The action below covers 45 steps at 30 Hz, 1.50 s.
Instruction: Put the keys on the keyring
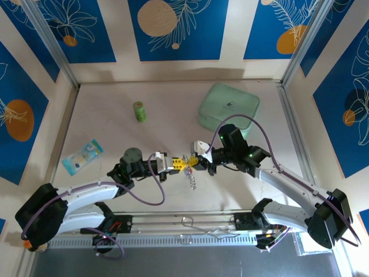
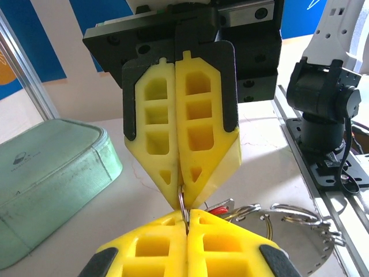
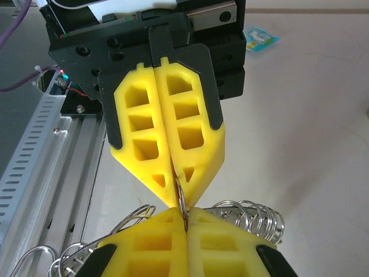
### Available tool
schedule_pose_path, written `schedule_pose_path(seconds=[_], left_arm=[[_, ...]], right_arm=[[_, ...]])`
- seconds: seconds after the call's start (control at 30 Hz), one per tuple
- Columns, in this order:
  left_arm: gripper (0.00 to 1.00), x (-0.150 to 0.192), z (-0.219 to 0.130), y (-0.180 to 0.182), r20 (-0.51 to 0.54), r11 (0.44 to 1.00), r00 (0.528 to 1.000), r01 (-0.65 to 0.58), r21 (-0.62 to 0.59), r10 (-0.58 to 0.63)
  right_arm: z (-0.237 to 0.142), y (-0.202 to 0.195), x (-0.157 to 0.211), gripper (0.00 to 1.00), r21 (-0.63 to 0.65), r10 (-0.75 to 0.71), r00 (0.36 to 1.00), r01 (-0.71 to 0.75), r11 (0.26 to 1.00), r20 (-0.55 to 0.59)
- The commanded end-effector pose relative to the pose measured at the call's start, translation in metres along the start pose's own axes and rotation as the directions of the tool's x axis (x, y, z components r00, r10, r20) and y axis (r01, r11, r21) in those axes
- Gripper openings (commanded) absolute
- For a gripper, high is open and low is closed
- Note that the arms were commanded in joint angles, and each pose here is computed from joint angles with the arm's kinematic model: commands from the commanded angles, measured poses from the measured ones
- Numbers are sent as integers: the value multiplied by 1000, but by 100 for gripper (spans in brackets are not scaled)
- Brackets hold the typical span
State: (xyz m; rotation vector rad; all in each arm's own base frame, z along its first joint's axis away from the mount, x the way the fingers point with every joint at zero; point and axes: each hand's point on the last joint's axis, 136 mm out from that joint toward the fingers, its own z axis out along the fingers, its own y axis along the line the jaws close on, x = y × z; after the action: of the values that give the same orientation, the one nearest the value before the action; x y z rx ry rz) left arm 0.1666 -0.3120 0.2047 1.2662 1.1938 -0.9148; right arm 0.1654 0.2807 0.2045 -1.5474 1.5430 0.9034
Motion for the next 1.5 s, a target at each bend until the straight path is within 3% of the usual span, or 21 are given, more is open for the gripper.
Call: schedule_pose_path(seconds=[0.0,0.07,0.17,0.4,0.57,0.63,0.73,0.83,1.47], left_arm=[[11,-10,2,10,-7,999,999,-32,-44,31],[19,-3,1,11,-59,998,997,-46,-45,43],[20,2,0,8,-119,998,991,-56,-14,54],[11,4,3,5,-157,998,986,-54,25,57],[0,2,5,5,-153,998,987,-51,38,57],[0,-1,5,5,-136,998,989,-54,33,58],[0,-6,3,6,-93,998,994,-57,11,58],[0,-10,2,6,-45,999,998,-54,-7,54],[0,-19,1,3,62,999,998,-31,-8,31]], right_arm=[[-1,9,-5,0,-53,-1,1000,1,999,-9],[-3,6,-1,0,-28,-19,999,17,999,-49],[-3,4,6,0,-10,-49,990,48,999,-130],[-2,6,4,0,-21,-119,967,117,993,-224],[3,12,-7,0,-43,-147,969,141,989,-197],[3,12,-9,1,-37,-136,975,132,991,-178],[-1,8,-10,24,-4,-95,988,95,995,-118],[-7,6,-13,32,4,-33,999,33,999,-38],[-16,9,-6,36,-7,73,994,-73,997,80]])
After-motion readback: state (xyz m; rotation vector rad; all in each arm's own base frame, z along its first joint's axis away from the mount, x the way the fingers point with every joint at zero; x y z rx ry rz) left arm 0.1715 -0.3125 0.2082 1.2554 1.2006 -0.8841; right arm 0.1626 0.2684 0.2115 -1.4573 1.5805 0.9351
